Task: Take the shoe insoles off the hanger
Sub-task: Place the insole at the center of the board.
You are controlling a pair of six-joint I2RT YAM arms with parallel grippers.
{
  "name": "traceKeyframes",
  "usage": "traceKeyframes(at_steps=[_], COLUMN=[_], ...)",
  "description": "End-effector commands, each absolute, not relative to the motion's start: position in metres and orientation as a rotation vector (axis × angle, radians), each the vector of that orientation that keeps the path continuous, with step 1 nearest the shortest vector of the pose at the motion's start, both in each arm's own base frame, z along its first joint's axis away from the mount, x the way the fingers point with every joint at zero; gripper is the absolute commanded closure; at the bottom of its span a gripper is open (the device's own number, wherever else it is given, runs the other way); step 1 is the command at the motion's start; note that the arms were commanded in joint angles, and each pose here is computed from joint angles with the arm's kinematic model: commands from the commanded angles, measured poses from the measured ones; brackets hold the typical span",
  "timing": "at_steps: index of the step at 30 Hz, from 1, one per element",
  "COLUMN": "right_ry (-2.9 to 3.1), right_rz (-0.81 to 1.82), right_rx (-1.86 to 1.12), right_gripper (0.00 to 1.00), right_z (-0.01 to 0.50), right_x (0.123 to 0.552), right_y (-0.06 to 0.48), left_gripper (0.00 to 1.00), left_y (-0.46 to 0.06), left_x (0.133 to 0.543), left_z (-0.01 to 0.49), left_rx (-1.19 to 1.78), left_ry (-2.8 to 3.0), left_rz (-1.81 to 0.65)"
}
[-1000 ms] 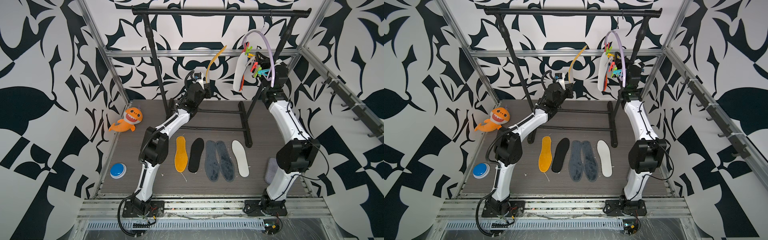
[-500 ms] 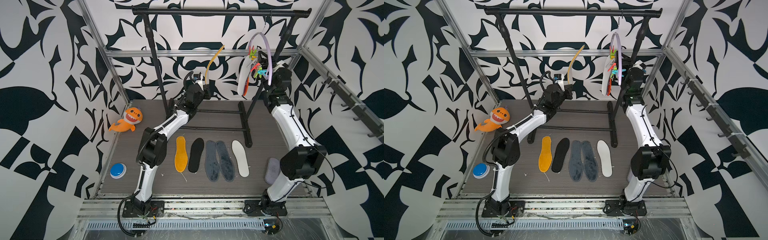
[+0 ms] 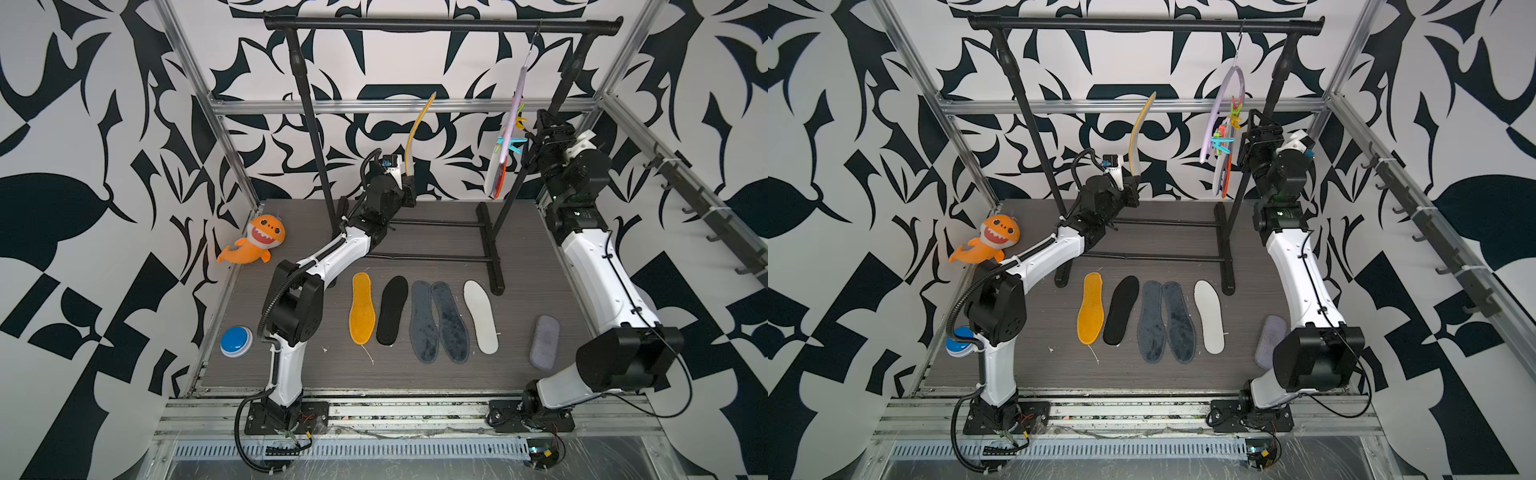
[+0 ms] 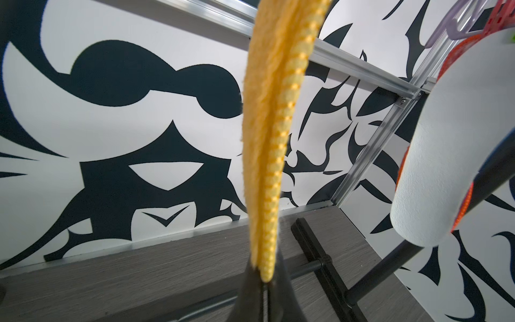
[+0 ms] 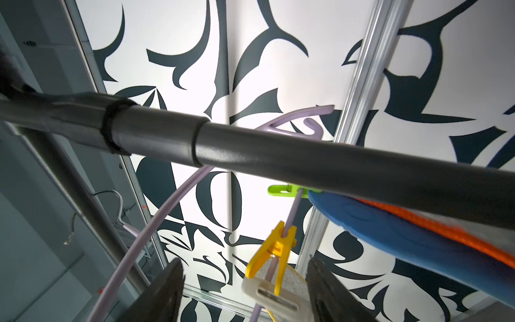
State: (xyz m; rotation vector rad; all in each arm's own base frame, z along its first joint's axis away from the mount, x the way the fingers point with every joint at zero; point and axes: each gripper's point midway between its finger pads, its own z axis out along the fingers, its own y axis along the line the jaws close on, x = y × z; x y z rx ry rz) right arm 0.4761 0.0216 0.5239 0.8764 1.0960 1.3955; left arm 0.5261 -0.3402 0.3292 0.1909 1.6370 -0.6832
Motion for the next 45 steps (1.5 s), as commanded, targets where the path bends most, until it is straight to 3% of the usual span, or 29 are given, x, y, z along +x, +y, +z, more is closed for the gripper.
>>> traceKeyframes(at_steps=[1,11,20,34,45], right_ry=[1.063,1.15,1.437,1.887,2.083], right_rz=[1.388,1.312,1.115,1.102,1.102], right_rx=[0.809,0.745,0.641,0.523,0.488], right_gripper=[0.27,0.29,0.33,0.43,0.46], right_z=[0.543,0.533,0.487,0.351,0.273], right_x=[0.451,0.402,0.345,0.287,0.274], right_y=[0.016,0.012,0.03,0.074,0.111], left_gripper=[1.0,1.0,1.0,1.0,1.0], left_y=[-0.337,-0.323,-0.278,-0.221,-0.152], left_x=[0.509,0.474,0.433,0.347,0.283], left_z=[0.363,0.345,0.3,0.226,0.169], left_rx=[0.2,0.23,0.196,0.283,0.102], left_ry=[1.557,1.599,1.748,2.129,2.458], left_rz=[-0.691,-0.576,-0.421,-0.268,-0.043])
